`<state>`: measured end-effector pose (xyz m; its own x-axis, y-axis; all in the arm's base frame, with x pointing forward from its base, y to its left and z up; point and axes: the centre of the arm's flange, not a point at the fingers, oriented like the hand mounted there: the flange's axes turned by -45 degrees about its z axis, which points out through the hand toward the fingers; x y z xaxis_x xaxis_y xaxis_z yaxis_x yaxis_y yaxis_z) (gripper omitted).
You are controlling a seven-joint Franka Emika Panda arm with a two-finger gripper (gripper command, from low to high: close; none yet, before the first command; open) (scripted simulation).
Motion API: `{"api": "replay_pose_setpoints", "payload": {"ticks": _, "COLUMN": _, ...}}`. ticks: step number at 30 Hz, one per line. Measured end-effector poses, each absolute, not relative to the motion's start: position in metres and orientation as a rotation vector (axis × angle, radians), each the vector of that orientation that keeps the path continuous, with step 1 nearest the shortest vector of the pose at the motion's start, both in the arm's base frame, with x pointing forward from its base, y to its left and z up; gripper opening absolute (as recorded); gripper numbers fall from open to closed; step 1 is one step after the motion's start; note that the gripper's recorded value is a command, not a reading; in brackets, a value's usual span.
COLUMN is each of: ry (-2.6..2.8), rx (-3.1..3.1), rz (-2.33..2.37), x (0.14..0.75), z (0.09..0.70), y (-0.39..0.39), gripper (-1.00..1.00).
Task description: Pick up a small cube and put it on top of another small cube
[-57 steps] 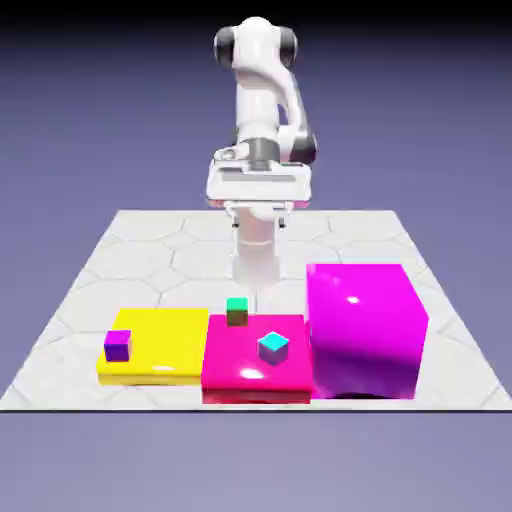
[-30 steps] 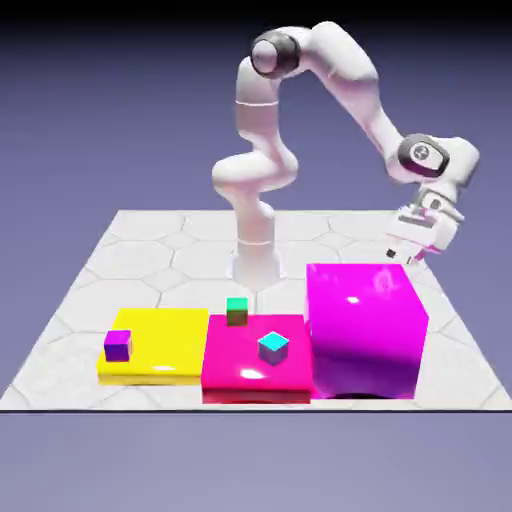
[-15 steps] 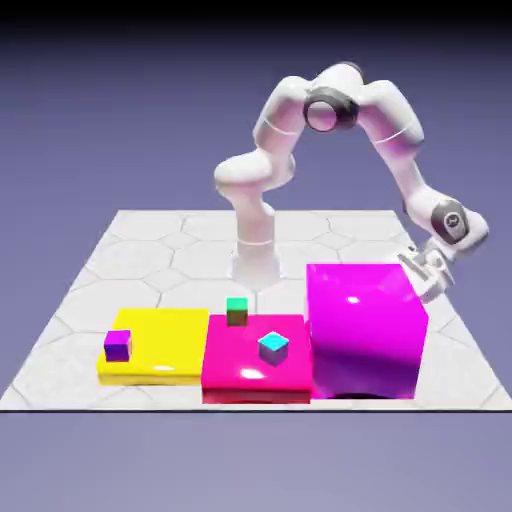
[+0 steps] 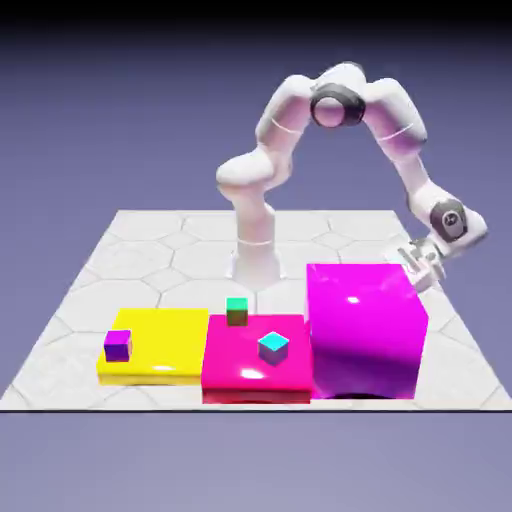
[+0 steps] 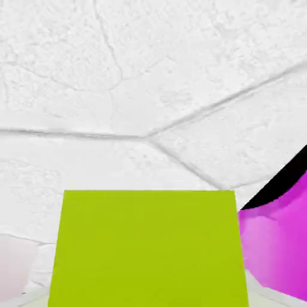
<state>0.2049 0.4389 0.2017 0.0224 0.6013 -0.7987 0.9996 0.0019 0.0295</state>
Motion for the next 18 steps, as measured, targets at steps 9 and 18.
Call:
{"api": "replay_pose_setpoints", "payload": {"ticks": 9, "ry": 1.626, "rx": 2.25, "rz": -0.669, "x": 0.345, "z": 0.343, "y": 0.415, "gripper": -1.0}}
{"api": "replay_pose_setpoints", "payload": {"ticks": 18, "ry": 1.224, "rx": 2.578, "rz": -0.74, "x": 0.544, "z": 0.347, "y": 0.163, "gripper": -1.0}}
